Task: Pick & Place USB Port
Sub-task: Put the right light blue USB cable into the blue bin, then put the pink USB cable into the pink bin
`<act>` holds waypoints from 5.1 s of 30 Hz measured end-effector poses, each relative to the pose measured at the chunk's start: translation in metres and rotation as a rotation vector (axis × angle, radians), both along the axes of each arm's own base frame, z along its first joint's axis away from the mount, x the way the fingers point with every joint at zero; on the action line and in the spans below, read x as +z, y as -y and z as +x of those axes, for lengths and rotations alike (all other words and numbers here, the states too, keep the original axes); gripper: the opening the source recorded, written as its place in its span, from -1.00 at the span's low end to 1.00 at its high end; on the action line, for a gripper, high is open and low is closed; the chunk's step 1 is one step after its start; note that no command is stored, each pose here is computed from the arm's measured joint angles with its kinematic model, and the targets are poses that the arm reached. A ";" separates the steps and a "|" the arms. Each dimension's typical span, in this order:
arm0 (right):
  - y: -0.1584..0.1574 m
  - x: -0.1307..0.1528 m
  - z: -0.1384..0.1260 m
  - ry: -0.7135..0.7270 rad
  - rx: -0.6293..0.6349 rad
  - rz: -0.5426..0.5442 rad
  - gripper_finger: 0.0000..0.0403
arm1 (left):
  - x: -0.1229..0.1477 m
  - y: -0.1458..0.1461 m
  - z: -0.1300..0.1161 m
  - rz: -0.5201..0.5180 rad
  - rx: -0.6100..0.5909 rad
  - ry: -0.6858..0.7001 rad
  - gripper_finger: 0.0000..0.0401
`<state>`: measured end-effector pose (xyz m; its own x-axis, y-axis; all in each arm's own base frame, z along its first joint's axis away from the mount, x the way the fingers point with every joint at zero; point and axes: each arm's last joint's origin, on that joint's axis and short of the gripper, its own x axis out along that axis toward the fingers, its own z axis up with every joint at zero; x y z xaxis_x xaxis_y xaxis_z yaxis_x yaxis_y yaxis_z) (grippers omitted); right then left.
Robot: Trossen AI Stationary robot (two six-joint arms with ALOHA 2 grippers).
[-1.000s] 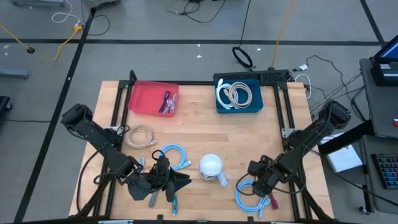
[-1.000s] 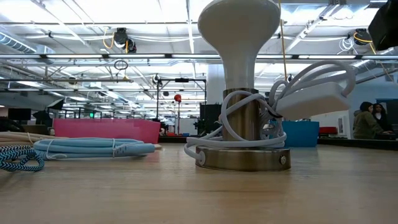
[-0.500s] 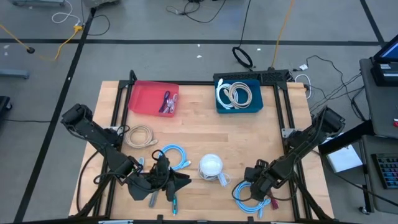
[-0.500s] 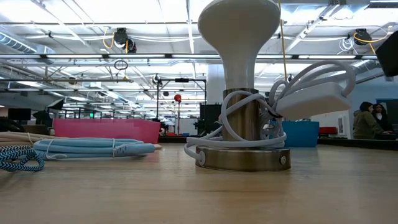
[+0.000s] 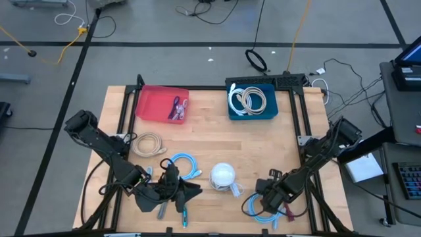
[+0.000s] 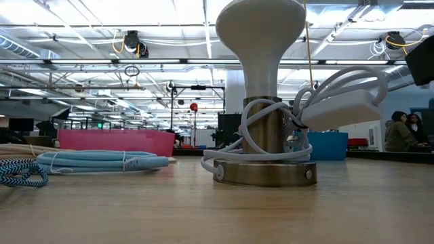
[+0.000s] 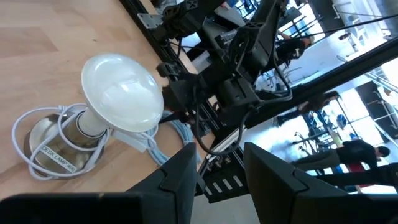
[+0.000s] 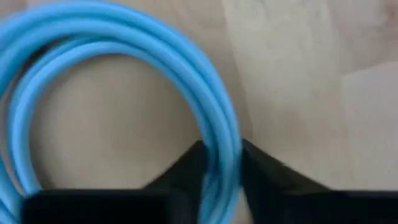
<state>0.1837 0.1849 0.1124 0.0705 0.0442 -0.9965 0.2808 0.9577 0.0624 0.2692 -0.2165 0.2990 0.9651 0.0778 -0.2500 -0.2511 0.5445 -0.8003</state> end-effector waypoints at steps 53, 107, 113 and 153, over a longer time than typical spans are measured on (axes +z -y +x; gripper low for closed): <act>0.364 0.162 0.018 0.438 -0.922 -0.510 -0.97 | 0.032 -0.088 -0.020 0.232 -0.077 -0.246 -0.32; 0.355 0.242 -0.004 0.975 -0.842 -0.353 0.33 | 0.056 -0.125 -0.070 0.285 0.017 -0.306 -0.32; 0.298 0.275 -0.019 1.176 -0.541 -0.015 0.29 | 0.055 -0.125 -0.069 0.291 -0.007 -0.313 -0.32; 0.060 0.195 -0.055 -0.086 -0.306 0.426 0.13 | 0.068 -0.152 -0.045 0.322 -0.213 -0.206 -0.32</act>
<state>0.1284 0.1245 0.3075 0.0620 0.4364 -0.8976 0.5650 0.7260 0.3920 0.2239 -0.0641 0.3667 0.9004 -0.0117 -0.4349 -0.2433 0.8150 -0.5258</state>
